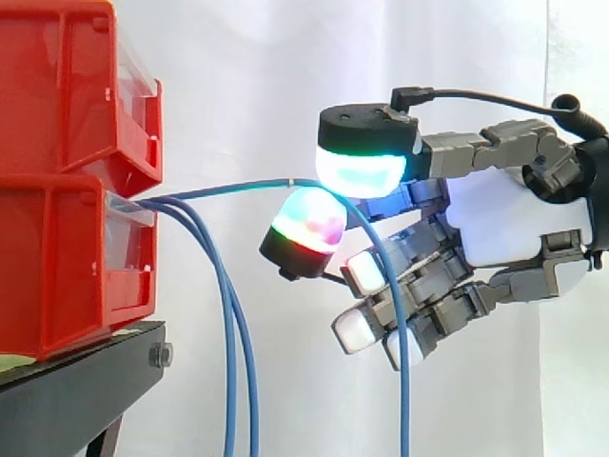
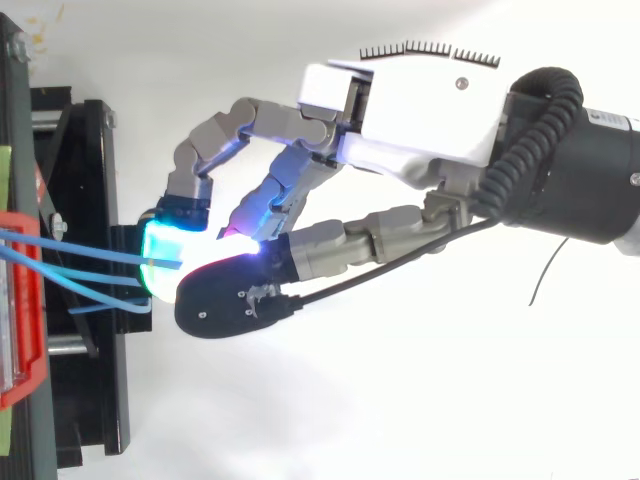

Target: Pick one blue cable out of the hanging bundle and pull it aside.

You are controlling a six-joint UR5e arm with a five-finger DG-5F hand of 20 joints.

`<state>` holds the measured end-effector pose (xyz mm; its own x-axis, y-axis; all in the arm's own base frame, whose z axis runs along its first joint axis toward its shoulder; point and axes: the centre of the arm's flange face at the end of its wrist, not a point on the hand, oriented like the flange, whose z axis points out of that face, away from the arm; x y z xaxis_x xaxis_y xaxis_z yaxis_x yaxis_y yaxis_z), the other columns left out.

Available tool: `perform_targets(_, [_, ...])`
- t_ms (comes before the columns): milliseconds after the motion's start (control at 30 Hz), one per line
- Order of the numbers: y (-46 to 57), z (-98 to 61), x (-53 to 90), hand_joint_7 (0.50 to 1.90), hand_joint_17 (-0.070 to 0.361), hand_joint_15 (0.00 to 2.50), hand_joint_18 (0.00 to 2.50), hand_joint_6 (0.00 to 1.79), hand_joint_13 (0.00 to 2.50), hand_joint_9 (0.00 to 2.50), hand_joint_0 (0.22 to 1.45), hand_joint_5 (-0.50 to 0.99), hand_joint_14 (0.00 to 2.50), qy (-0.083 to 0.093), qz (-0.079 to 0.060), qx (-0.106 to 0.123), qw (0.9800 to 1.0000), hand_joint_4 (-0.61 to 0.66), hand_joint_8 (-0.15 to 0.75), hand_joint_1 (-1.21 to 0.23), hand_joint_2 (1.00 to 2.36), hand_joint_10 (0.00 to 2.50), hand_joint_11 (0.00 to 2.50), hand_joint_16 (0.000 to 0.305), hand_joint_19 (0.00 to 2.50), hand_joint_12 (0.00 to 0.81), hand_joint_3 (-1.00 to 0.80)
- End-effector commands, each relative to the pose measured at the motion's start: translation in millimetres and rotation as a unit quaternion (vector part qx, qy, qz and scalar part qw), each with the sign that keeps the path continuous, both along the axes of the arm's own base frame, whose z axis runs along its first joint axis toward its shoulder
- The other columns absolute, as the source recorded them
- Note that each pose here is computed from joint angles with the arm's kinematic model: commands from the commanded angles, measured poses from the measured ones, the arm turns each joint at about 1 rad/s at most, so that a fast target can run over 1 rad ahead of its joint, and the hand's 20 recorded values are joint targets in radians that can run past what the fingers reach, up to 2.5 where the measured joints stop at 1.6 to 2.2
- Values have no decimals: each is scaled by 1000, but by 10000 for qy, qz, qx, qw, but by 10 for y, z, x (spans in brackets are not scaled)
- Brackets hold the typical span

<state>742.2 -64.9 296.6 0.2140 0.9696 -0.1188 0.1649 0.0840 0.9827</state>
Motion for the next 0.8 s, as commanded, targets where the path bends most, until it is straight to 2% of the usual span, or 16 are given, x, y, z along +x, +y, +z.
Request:
perform_targets(0, [-21,-1,-3,942,119,417,747,920,843,1018,590,-107,14,2,-14,-1,10000,-125,274,-827,1018,15,479,53,460,387,24])
perform_targets(233, [-11,-11,-14,950,123,429,721,925,838,1016,591,-101,14,64,47,0,10000,-135,255,-836,1016,14,475,55,439,384,60])
perform_targets(600, [-16,-36,-36,967,129,476,710,931,850,1045,590,-96,17,141,35,17,9999,-127,252,-835,1016,15,529,57,434,385,97])
perform_targets(700, [-2,-247,-121,950,131,485,714,933,865,1104,591,-95,17,336,164,45,9993,-121,268,-832,1015,14,583,58,433,389,94])
perform_targets(767, [19,-350,-150,944,131,494,715,934,874,1165,592,-95,16,349,279,133,9989,-104,276,-828,1014,19,660,58,442,391,89])
